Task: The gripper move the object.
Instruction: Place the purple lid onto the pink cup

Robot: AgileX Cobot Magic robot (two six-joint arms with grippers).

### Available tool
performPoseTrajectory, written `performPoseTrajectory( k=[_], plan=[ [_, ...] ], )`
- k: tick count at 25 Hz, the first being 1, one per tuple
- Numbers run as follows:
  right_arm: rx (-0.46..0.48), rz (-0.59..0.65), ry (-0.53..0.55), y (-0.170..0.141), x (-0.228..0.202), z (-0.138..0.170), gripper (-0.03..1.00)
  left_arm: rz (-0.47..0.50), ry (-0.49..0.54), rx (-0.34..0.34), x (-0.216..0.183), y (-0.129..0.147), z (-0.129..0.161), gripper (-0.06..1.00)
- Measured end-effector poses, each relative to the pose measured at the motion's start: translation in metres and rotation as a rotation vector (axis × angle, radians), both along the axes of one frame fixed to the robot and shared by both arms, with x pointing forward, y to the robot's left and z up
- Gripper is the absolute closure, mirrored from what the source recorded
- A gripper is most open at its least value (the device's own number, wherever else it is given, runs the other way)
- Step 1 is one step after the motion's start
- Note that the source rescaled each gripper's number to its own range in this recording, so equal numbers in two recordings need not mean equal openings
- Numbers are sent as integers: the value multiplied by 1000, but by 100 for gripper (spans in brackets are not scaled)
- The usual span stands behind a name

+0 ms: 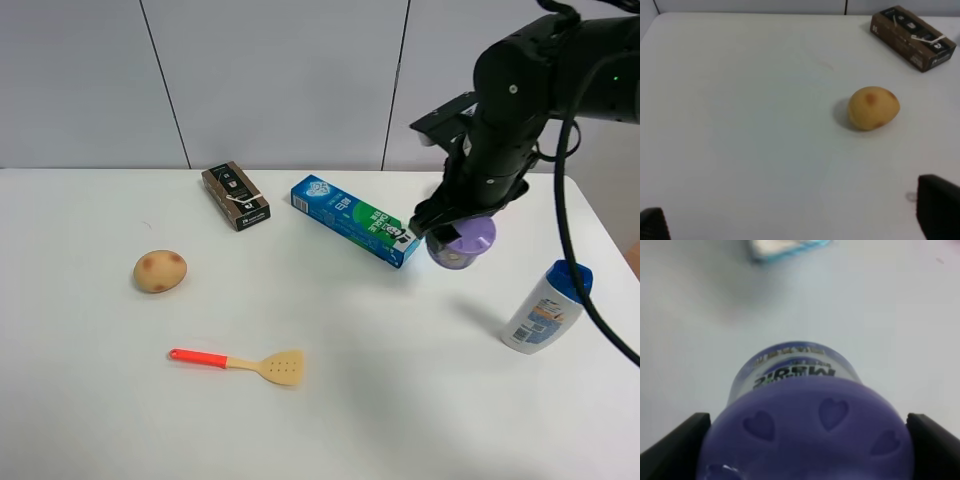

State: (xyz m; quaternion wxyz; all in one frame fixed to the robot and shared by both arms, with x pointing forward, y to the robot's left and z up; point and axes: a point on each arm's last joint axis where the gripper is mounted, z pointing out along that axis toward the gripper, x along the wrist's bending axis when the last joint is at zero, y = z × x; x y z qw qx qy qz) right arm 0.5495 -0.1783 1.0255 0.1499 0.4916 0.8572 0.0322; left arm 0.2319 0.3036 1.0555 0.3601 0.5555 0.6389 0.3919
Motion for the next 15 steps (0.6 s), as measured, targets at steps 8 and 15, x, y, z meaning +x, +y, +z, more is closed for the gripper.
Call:
performPoseTrajectory(
  k=[8, 15],
  plan=[
    [-65, -134, -56, -60, 21, 2, 97, 0, 0, 0, 0, 0, 0, -6],
    [-28, -189, -185, -66, 65, 36, 97, 0, 0, 0, 0, 0, 0, -6]
  ],
)
